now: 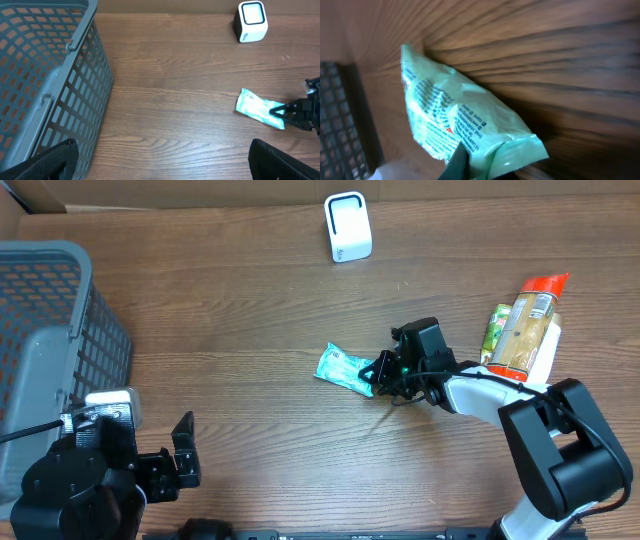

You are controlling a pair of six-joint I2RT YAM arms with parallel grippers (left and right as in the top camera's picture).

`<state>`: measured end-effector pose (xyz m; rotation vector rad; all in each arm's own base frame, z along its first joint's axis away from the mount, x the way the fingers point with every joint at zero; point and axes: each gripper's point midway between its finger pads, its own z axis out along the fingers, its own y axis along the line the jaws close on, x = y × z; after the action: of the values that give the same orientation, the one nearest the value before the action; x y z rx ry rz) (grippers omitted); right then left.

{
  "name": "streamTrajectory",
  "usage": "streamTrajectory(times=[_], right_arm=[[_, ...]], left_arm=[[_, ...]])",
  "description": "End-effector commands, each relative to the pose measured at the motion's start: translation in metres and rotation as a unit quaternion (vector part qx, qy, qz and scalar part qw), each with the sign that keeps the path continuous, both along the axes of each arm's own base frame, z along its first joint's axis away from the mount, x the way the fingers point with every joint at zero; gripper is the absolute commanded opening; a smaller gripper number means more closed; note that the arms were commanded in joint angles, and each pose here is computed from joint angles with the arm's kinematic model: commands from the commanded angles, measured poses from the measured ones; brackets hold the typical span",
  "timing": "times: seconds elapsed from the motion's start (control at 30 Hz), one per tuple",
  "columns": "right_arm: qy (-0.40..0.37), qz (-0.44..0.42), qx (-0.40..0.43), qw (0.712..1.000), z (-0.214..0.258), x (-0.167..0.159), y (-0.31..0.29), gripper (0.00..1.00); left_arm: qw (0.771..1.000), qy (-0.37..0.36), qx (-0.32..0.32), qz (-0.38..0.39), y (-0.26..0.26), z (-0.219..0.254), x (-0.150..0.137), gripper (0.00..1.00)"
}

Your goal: Scan the item barcode

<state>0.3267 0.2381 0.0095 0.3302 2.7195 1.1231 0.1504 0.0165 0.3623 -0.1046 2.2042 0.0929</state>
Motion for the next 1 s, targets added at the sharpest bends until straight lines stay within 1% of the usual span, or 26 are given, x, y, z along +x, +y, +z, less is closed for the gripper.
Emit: streamTrajectory(times=[0.0, 0.07, 0.17, 0.23, 0.33, 0.47, 0.53, 0.57, 0.77, 0.97], right_arm=[[-0.035, 0.072, 0.058, 0.995, 0.017, -0.006, 0.015, 0.04], [-0.065, 0.1, 0.092, 0.989, 0.041, -0.004, 0.017, 0.04], [-0.123, 0.158, 0.151, 0.968, 0.087, -0.005, 0.012, 0.04], [-0.142, 0.16, 0.159, 0.964, 0.106, -0.003, 0.001, 0.04], [-0.169, 0.154, 0.14, 0.963, 0.127, 0.0, -0.02, 0.04], [-0.181, 0.137, 0.068, 0.972, 0.142, -0.002, -0.047, 0.04], [-0.191, 0.145, 0.031, 0.97, 0.155, -0.008, -0.054, 0.04], [-0.205, 0.159, 0.022, 0.965, 0.169, -0.013, -0.056, 0.04], [-0.252, 0.202, 0.003, 0.946, 0.218, -0.027, -0.058, 0.04], [-0.254, 0.212, 0.008, 0.944, 0.238, -0.033, -0.057, 0.04]], left_arm=[[1.0, 0.004, -0.005, 0.001, -0.001, -0.002, 0.002, 1.0], [1.0, 0.004, -0.005, 0.001, -0.001, -0.002, 0.002, 1.0], [1.0, 0.004, -0.005, 0.001, -0.001, -0.002, 0.002, 1.0], [1.0, 0.004, -0.005, 0.001, -0.001, -0.002, 0.002, 1.0], [1.0, 0.004, -0.005, 0.001, -0.001, -0.002, 0.002, 1.0], [1.0, 0.004, -0.005, 0.001, -0.001, -0.002, 0.002, 0.99], [1.0, 0.004, -0.005, 0.001, -0.001, -0.002, 0.002, 1.0], [1.0, 0.004, -0.005, 0.001, -0.001, -0.002, 0.002, 1.0], [1.0, 0.004, -0.005, 0.001, -0.001, -0.002, 0.002, 1.0], [1.0, 0.004, -0.005, 0.001, -0.001, -0.002, 0.002, 1.0]])
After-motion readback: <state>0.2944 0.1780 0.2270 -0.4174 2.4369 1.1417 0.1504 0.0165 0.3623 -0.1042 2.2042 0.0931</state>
